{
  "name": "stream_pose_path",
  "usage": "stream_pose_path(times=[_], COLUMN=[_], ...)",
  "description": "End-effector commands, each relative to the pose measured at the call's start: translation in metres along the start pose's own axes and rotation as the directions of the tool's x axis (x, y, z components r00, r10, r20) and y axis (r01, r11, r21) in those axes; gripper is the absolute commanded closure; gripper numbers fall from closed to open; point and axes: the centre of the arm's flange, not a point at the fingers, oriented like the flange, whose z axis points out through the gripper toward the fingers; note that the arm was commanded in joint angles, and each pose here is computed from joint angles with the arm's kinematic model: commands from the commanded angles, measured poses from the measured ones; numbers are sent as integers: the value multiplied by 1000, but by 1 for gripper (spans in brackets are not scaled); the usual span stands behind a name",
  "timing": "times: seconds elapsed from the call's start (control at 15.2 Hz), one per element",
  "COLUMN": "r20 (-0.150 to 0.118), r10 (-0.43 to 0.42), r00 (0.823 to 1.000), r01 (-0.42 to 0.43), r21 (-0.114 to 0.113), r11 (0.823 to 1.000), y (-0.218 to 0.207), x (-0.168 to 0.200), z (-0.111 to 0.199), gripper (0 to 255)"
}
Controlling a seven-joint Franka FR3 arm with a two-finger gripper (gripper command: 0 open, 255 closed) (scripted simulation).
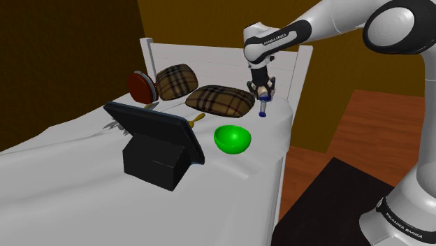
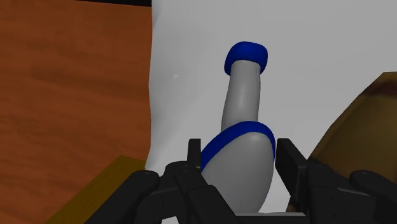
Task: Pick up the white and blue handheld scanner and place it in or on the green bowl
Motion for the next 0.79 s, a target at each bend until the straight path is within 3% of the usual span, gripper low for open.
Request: stream_pose_path(times=[0.0, 0.73], r20=[0, 0], r10=[0, 0], r00=[1000, 1000], r01=[0, 0], r21=[0, 0], r11=[1000, 1000], y=[2, 17], x=[1, 4], z=[-11, -67], gripper=[255, 255])
